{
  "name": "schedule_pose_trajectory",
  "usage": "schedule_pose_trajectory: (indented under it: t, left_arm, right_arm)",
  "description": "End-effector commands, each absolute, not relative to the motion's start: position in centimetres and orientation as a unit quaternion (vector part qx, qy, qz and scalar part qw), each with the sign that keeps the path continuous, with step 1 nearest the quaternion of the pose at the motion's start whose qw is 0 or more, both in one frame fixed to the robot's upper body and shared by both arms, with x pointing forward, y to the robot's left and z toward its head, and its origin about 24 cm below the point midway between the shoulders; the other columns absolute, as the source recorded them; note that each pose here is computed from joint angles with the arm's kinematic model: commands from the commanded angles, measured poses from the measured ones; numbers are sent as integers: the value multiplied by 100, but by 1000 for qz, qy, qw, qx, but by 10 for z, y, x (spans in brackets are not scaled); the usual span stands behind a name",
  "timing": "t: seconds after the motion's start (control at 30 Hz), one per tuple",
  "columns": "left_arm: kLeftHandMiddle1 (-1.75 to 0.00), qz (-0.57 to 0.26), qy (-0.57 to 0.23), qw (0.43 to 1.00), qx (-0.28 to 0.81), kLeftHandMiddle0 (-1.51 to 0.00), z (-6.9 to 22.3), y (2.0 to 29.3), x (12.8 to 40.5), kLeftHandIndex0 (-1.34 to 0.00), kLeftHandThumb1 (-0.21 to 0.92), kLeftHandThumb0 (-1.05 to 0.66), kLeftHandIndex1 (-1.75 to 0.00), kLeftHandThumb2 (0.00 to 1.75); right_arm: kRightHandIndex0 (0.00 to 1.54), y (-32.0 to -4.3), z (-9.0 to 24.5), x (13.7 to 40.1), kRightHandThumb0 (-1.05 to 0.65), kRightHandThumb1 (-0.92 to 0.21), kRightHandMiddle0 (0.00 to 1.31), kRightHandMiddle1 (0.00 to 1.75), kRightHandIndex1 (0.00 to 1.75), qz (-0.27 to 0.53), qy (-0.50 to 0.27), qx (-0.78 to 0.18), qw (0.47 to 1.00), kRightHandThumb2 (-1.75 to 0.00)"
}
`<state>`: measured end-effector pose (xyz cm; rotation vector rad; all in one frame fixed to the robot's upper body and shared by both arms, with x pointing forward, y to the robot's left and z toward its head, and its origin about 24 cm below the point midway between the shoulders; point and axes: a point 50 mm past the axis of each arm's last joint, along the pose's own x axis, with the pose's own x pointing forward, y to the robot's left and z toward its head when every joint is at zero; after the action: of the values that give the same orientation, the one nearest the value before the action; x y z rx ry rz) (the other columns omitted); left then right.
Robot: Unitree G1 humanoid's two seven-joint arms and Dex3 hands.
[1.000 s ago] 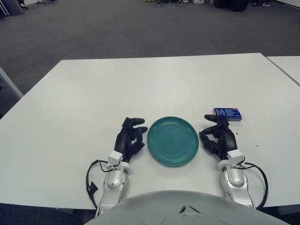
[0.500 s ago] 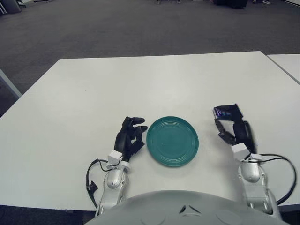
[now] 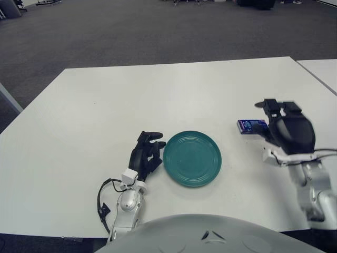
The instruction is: Put the gum into the plate.
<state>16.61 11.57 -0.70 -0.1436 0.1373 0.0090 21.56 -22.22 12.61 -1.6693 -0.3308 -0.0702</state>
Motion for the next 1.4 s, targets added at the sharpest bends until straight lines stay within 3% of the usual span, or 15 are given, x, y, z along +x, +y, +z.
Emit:
schedule_pose_trajectory:
  t: [0.0, 0.3, 0.57, 1.37]
  left_arm:
    - [-110, 10, 100, 992, -76, -46, -18, 117, 162, -36, 91, -54, -134, 76]
    - [-112, 13, 99, 992, -75, -46, -16, 117, 162, -38, 87, -52, -133, 80]
    - [-112, 13, 98, 992, -72, -45, -14, 118, 162, -38, 85, -52, -132, 83]
    - [-108, -4, 98, 992, -79, -46, -11, 121, 160, -38, 83, -50, -134, 89]
  right_arm:
    - [29, -221, 125, 223, -86, -92, 0, 100, 22, -2, -129, -755, 642, -34]
    - [29, -230, 105, 250, -89, -92, 0, 97, 16, 48, -81, -756, 648, -29]
    - [30, -231, 83, 269, -84, -92, 0, 94, 15, 106, -29, -733, 671, -36]
    - [36, -230, 35, 268, -76, -92, 0, 82, 15, 216, 12, -700, 681, -38]
